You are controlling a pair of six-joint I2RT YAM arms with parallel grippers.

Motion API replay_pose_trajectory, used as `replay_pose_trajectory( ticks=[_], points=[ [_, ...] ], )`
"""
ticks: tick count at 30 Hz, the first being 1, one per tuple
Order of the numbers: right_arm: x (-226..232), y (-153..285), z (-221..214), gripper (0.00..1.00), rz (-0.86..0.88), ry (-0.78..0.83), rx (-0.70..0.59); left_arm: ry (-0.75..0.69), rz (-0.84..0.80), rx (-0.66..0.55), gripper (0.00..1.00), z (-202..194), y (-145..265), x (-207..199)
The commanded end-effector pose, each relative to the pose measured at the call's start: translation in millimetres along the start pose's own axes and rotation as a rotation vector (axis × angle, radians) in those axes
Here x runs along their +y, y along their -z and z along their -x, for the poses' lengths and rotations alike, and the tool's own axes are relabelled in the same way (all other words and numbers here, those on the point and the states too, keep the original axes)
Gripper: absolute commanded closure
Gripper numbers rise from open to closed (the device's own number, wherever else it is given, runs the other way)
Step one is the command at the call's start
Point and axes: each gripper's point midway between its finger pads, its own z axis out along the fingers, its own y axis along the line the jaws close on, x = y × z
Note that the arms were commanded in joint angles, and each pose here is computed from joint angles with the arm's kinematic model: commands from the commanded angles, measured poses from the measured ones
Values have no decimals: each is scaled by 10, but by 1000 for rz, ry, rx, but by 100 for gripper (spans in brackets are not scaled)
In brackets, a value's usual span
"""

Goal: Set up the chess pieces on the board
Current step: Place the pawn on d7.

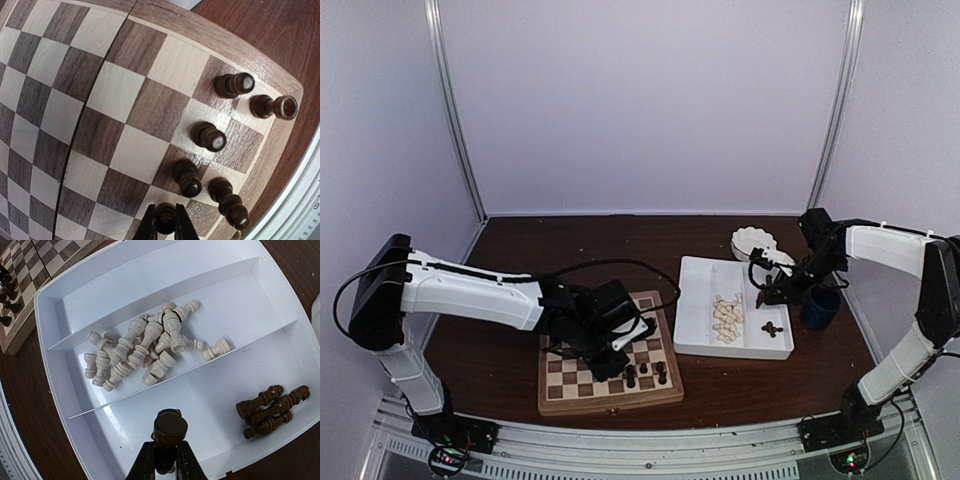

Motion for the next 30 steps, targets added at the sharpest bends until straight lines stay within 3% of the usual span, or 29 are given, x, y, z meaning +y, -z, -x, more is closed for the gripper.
replay_pose_trajectory(
  ticks=[1,8,22,30],
  points=[
    [7,-10,-54,87,2,-18,13,10,-5,2,93,-47,-70,-13],
    [14,-1,-50,87,3,-16,11,18,1,-1,84,-59,-49,2],
    [32,47,-31,87,-3,-12,3,23,17,-27,79,-35,72,32],
    [76,130,42,88,9,-13,-19,-32,89,-158,66,292,669,144]
  ],
)
